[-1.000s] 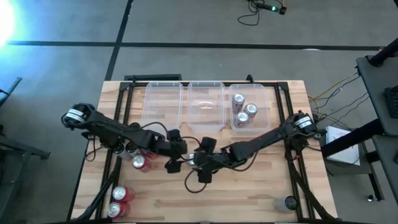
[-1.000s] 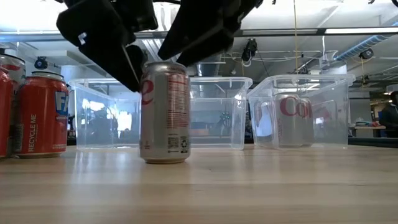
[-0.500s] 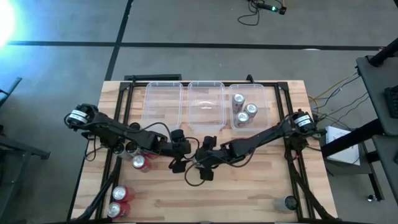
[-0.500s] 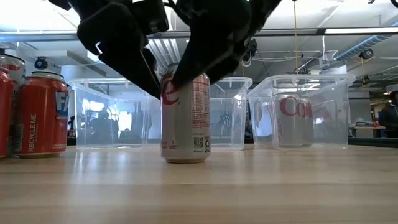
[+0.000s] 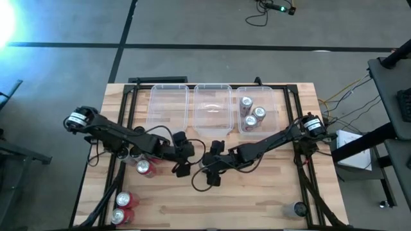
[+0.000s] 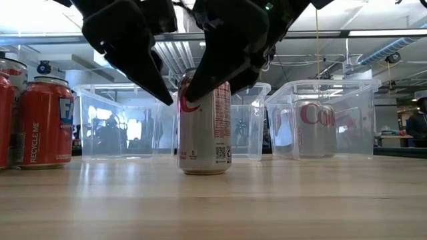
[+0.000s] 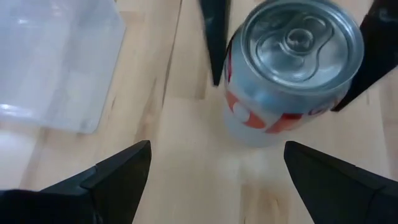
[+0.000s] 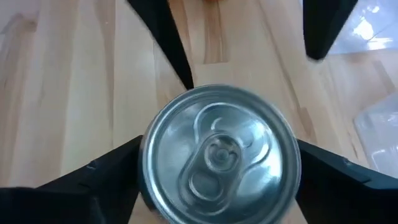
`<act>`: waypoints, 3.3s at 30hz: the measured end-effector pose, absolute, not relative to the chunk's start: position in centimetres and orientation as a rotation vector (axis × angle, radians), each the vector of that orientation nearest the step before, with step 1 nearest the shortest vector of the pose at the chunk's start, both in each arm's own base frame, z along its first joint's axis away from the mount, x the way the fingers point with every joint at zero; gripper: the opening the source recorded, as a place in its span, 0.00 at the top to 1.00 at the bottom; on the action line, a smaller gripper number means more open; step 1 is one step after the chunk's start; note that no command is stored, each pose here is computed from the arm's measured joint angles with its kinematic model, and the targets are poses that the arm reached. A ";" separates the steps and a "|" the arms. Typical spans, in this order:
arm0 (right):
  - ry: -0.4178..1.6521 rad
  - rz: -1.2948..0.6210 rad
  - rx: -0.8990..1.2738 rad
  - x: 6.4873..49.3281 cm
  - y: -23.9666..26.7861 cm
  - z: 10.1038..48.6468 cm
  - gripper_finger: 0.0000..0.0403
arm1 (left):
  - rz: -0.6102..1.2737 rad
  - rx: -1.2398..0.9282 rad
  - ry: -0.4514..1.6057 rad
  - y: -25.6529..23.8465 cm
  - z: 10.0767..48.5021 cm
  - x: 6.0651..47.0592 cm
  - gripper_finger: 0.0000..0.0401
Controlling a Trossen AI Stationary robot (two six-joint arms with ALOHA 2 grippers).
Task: Sort soda cans
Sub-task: Put the red-silver soda can into the right transparent bin, then put the white-pink soda can into the middle transparent bin
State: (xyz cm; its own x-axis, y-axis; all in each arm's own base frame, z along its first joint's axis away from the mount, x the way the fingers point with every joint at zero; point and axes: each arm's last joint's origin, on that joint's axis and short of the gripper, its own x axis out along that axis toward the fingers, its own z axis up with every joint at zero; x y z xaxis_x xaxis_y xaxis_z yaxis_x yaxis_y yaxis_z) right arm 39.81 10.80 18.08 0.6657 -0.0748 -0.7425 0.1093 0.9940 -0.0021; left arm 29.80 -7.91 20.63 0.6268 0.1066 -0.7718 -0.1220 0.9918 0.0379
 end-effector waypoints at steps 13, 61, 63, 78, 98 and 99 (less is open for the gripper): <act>0.841 -0.077 0.032 38.1 11.8 22.2 0.26 | 0.331 -0.067 0.793 -6.3 23.1 25.1 0.12; 0.880 -1.019 0.402 20.1 -0.5 24.1 0.25 | 0.182 -0.174 0.395 -9.0 24.1 25.4 0.12; 0.874 -1.025 0.414 20.2 -0.7 23.8 0.25 | 0.183 -0.170 0.403 -9.0 24.0 25.3 0.12; 0.848 -1.111 0.491 21.1 -2.1 22.3 0.23 | 0.178 -0.157 0.426 -9.2 23.8 25.1 0.12; 0.829 -1.129 0.521 21.3 -2.2 22.1 0.17 | 0.139 -0.126 0.477 -10.2 23.6 24.2 0.12; 0.831 -1.127 0.520 21.3 -2.2 22.1 0.18 | 0.137 -0.130 0.482 -10.2 23.7 24.0 0.12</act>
State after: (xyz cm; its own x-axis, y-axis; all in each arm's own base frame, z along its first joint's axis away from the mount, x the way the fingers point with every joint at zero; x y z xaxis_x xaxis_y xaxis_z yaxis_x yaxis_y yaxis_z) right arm 21.29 -2.22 22.15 0.1891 -0.5736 -0.7970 0.9308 0.3632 -0.0405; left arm 23.98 -10.21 23.66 0.8773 0.0999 -0.4695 -0.1611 0.9827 -0.0919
